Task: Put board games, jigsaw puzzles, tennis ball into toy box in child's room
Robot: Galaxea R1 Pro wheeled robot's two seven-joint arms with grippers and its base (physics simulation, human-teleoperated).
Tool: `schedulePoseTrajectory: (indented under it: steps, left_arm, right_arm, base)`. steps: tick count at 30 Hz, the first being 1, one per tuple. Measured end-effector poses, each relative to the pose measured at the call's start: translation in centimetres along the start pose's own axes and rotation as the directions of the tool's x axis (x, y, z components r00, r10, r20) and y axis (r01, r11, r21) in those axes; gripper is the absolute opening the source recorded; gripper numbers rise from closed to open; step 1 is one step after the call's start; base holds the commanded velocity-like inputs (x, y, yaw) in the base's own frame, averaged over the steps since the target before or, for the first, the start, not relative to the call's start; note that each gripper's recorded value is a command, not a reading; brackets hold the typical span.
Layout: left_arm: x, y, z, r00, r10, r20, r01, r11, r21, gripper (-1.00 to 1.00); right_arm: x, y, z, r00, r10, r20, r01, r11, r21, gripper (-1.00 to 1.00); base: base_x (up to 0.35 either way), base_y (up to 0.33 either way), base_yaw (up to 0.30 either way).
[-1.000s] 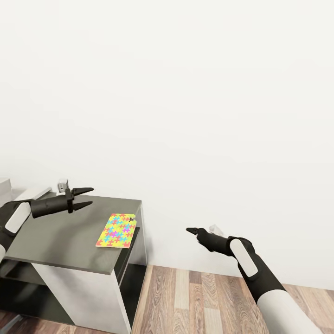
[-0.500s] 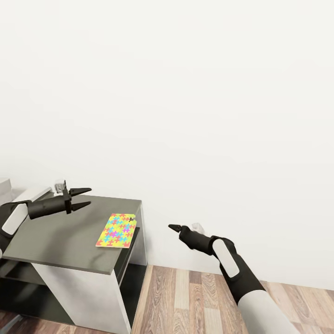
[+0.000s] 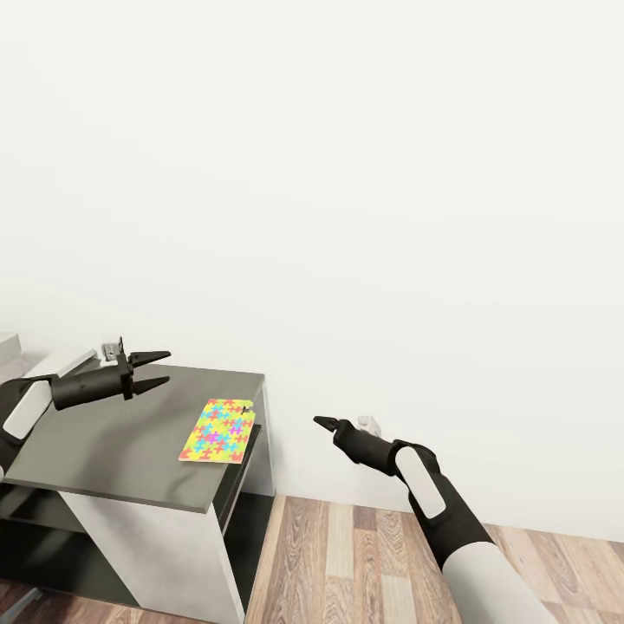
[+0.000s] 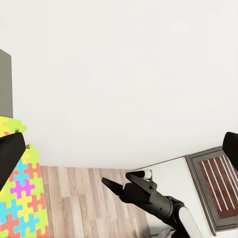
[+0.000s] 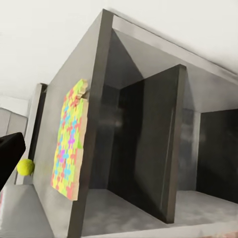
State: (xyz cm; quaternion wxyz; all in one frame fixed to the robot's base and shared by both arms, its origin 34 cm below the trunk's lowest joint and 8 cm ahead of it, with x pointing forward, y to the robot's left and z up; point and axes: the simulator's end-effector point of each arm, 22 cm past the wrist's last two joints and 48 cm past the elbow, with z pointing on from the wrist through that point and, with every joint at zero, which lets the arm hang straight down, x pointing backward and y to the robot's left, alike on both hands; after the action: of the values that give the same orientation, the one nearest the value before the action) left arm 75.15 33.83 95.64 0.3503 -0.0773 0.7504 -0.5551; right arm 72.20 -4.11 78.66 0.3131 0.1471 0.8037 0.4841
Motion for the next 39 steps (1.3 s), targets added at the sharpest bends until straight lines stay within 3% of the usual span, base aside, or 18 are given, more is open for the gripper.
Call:
schedulePoseTrajectory:
  steps: [11,20,39]
  left_arm:
    - [0.0,0.0,0.0,1.0,0.0,0.0,0.0,1.0,0.001,1.0]
    - [0.0,0.0,0.0,1.0,0.0,0.001,0.0,1.0,0.001,1.0]
    - [0.0,-0.4,0.0,1.0,0.0,0.001,0.0,1.0,0.02,1.0]
  right_arm:
    - [-0.1,0.0,-0.1,1.0,0.012,0.003,-0.012,1.0,-0.006,1.0]
    - [0.2,1.7,0.1,1.0,0.002,-0.003,-0.003,0.997,-0.074,1.0]
    - [0.0,2.4,0.4,1.0,-0.01,0.023,0.012,0.995,-0.094,1.0]
  base:
    - [0.0,0.0,0.0]
    - [0.0,0.0,0.0]
    - [0.0,0.0,0.0]
